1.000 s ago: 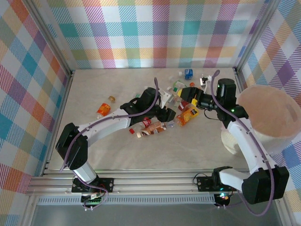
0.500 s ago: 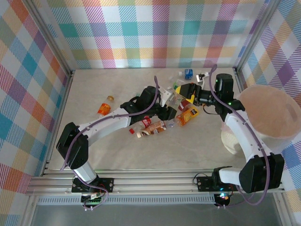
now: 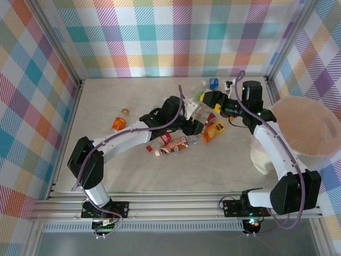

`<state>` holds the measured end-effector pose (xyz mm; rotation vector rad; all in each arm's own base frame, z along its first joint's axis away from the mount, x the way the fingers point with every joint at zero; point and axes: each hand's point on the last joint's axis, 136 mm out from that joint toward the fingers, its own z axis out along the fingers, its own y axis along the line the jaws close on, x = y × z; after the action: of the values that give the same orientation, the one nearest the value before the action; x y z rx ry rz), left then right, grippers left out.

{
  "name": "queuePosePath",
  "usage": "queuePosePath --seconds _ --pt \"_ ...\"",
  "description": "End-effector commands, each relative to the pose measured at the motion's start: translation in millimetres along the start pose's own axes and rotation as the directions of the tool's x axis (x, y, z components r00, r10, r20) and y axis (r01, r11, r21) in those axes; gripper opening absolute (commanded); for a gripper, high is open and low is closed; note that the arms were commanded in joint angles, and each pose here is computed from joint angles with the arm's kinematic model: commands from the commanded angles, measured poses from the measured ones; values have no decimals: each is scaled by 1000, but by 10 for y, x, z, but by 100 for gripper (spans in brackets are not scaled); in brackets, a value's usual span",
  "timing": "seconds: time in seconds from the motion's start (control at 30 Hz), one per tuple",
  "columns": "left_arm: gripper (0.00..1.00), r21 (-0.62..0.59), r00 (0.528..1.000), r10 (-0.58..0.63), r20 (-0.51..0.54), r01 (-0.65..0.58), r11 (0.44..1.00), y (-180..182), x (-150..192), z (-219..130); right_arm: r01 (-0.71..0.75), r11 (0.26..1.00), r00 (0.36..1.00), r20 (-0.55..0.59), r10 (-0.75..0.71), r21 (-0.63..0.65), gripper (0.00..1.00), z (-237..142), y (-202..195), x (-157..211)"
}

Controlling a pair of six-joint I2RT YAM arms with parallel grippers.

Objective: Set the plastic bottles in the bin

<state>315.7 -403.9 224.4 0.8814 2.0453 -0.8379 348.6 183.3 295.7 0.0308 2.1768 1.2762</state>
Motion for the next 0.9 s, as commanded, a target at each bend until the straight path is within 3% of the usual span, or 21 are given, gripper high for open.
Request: queuePosePath --seconds 0.0,0.2,0.37,0.63,0.77,0.87 --pt "48 48 994 52 91 -56 997 -166 -294 -82 10 1000 1000 -15 -10 8 90 4 -6 37" --pt "48 77 993 29 113 -38 996 -175 -327 -145 28 996 998 -52 -32 -80 81 21 112 105" --pt "51 96 991 34 130 -47 994 -207 -346 -142 -49 997 994 -101 43 -54 73 120 -4 138" --pt "53 103 989 73 127 -86 991 -231 -364 -93 -123 990 975 -193 106 -75 72 243 -47 220" --pt "55 95 987 84 139 -98 991 -223 -408 -101 -110 987 975 -205 84 -119 59 232 59 201" --pt "57 95 989 77 127 -89 991 -231 -444 -114 -48 996 987 -157 36 -71 48 168 54 135"
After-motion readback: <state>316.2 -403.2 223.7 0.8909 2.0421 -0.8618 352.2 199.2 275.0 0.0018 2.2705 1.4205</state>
